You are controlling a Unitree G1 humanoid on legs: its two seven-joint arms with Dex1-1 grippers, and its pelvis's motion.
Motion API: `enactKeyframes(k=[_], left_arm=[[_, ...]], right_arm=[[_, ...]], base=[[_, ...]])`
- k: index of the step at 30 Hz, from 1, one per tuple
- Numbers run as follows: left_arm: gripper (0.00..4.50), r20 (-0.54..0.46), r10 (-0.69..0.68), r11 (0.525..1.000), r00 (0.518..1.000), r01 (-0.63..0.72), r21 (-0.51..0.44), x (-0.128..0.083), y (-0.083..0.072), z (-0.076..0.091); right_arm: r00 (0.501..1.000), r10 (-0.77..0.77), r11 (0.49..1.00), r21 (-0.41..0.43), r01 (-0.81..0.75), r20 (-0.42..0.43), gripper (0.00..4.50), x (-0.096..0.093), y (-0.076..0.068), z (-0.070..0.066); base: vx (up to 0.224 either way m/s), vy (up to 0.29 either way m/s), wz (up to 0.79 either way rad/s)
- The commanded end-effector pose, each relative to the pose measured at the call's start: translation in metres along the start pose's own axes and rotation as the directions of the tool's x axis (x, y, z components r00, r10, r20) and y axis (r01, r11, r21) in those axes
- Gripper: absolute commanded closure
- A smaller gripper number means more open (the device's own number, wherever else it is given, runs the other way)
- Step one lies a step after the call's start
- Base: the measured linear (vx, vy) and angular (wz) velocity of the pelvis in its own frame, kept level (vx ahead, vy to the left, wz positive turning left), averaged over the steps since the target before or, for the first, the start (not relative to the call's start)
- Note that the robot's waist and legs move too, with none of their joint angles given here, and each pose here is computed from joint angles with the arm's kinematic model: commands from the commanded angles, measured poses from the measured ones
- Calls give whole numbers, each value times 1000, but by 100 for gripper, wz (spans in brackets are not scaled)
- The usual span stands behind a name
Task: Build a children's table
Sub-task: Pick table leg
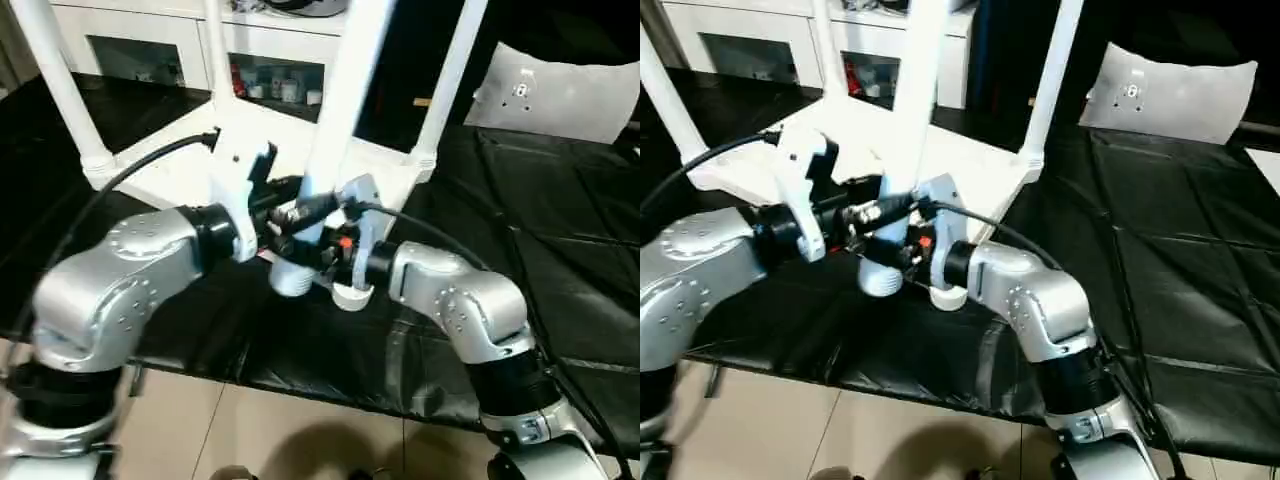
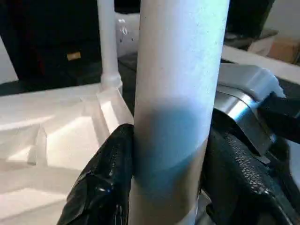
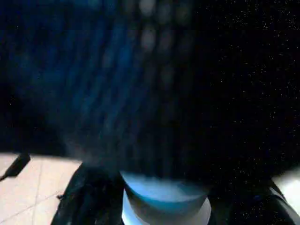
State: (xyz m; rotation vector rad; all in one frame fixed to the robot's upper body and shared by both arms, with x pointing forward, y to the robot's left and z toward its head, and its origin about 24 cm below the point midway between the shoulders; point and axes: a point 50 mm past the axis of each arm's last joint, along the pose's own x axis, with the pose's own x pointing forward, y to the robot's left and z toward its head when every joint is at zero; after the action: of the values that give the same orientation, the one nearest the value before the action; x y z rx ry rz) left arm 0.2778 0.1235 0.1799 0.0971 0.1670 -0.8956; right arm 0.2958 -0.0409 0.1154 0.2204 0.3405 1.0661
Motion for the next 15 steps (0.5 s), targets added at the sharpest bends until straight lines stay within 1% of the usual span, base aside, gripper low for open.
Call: enactKeyframes(k=[1,4,10,11,13,14,15], left_arm=[[185,-119,-27,998,993,20,-51,-3,0,-22],[185,-133,-8,997,991,-2,-80,-7,5,-25],[185,-164,70,995,984,-80,-53,-13,18,-30],[185,-156,80,994,985,-90,-58,-13,20,-30],[185,-102,76,990,992,-87,-112,-12,21,-26],[185,-93,75,989,993,-86,-120,-11,21,-25],[185,-48,84,983,995,-91,-160,-10,22,-24]], right_arm=[[990,-106,994,-19,108,91,257,-20,-19,18],[990,-104,994,-19,106,99,257,-21,-18,19],[989,-103,994,-28,107,103,257,-22,-19,20],[989,-104,994,-31,108,102,257,-22,-19,20],[989,-106,993,-37,111,100,257,-23,-20,20],[989,-106,993,-36,110,100,257,-23,-20,20],[989,-105,993,-34,109,103,257,-23,-20,20]], base=[[0,0,0],[0,0,0],[0,0,0],[0,0,0],[0,0,0],[0,0,0],[0,0,0]])
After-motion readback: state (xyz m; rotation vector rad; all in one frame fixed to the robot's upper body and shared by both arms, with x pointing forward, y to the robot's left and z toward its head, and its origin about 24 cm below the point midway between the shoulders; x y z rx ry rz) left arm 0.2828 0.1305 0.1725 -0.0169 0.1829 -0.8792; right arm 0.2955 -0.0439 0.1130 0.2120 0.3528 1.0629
